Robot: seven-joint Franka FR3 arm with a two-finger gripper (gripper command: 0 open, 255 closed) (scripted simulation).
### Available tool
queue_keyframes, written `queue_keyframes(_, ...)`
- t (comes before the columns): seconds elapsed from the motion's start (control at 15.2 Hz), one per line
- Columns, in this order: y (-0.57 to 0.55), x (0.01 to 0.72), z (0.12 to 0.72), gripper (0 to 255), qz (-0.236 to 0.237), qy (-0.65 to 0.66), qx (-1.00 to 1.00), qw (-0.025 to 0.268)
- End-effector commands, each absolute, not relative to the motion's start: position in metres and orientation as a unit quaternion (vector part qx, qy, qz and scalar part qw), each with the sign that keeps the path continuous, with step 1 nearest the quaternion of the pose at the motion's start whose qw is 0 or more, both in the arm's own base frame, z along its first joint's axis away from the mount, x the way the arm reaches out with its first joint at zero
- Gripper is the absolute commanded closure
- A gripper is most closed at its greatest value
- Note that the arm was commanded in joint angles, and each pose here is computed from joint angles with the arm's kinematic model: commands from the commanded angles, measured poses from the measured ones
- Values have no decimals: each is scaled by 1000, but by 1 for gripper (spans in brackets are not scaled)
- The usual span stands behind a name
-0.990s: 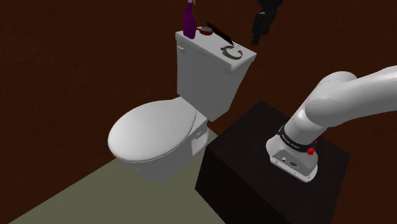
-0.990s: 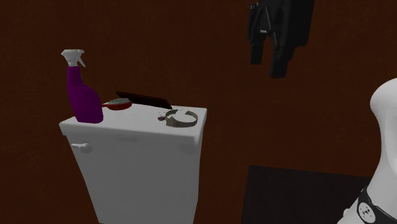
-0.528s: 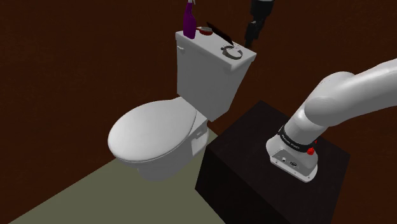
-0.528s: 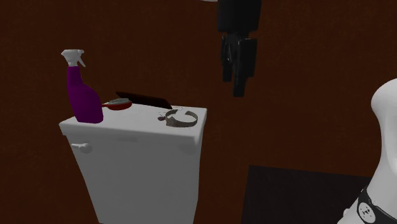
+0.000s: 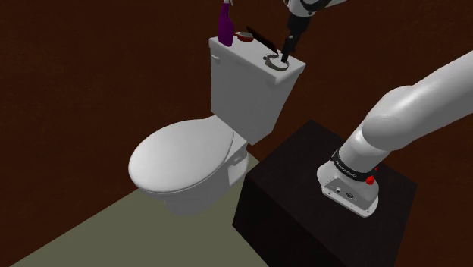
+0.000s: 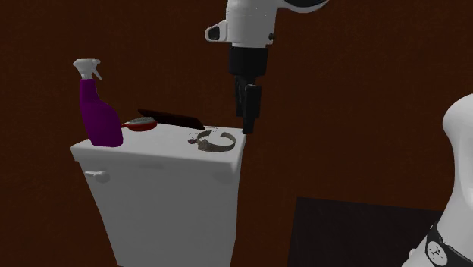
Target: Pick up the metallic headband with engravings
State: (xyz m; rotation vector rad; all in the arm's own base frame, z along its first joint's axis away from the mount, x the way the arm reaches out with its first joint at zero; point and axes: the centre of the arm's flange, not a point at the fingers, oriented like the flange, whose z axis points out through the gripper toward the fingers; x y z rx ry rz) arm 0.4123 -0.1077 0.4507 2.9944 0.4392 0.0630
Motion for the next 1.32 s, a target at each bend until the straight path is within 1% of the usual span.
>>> queue_keyframes(0.0,-121,431,436,0,29,154,986,57)
queue_keyframes(0.4,-157,475,399,0,47,175,982,52)
queue_keyframes(0.86,-157,475,359,0,47,175,982,52)
queue_keyframes(0.99,-157,475,359,0,47,175,982,52)
queue_keyframes(1.06,-156,475,359,255,47,175,982,52)
queue_keyframes(1.25,-157,476,358,255,47,175,982,52)
